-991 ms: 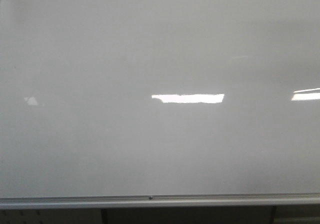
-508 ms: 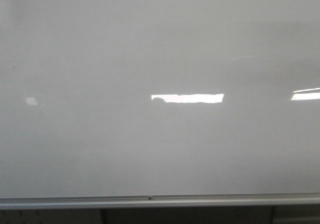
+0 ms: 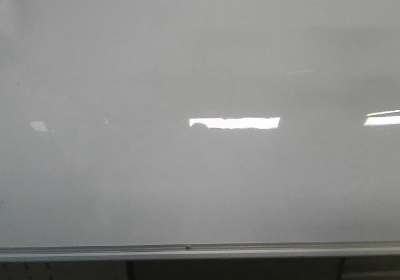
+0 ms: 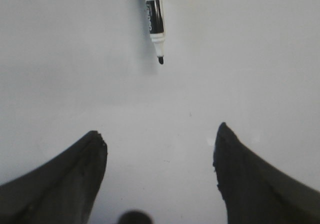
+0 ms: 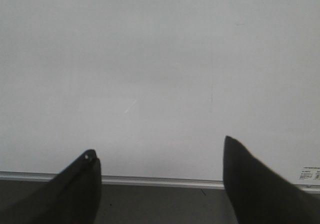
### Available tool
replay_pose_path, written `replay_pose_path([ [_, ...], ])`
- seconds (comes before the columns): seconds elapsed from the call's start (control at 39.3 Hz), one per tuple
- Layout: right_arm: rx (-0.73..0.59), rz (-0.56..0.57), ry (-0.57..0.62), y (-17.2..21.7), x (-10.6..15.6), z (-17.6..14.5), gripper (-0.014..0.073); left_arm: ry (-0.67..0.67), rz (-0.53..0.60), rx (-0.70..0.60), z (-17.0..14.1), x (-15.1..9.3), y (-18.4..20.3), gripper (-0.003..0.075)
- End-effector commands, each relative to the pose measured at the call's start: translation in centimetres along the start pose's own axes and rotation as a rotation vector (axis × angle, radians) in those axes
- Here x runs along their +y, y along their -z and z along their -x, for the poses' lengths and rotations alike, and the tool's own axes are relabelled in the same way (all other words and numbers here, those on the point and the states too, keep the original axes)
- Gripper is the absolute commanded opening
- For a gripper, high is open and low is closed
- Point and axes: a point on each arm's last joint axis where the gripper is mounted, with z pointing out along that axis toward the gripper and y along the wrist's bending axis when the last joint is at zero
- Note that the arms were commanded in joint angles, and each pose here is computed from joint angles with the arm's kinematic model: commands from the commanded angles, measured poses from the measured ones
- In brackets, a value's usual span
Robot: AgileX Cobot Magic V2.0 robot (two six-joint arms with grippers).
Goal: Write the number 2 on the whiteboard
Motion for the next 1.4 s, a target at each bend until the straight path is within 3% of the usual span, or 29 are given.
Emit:
replay_pose_path([
  [0.0, -0.104, -0.009, 0.008, 0.5, -0.1, 1.6, 0.0538, 0.005, -0.004, -0.123, 3.1, -0.2, -0.6, 0.0441],
  [0.56, -0.104, -0.009, 0.008, 0.5, -0.1, 1.6, 0.0538, 0.051, -0.013, -0.074, 6.6, 0.0, -9.4, 0.0441],
  [1.09, -0.104, -0.009, 0.008, 0.5, -0.1, 1.6, 0.0538, 0.072, 0.0, -0.146, 6.9, 0.3, -12.1, 0.0439],
  [1.19, -0.104, -0.009, 0.008, 0.5, -0.1, 1.6, 0.0538, 0.072, 0.0, -0.15, 6.9, 0.3, -12.1, 0.0386],
  [1.37, -0.104, -0.009, 0.008, 0.5, -0.1, 1.6, 0.0538, 0.072, 0.001, -0.152, 7.0, 0.3, -12.1, 0.0187],
])
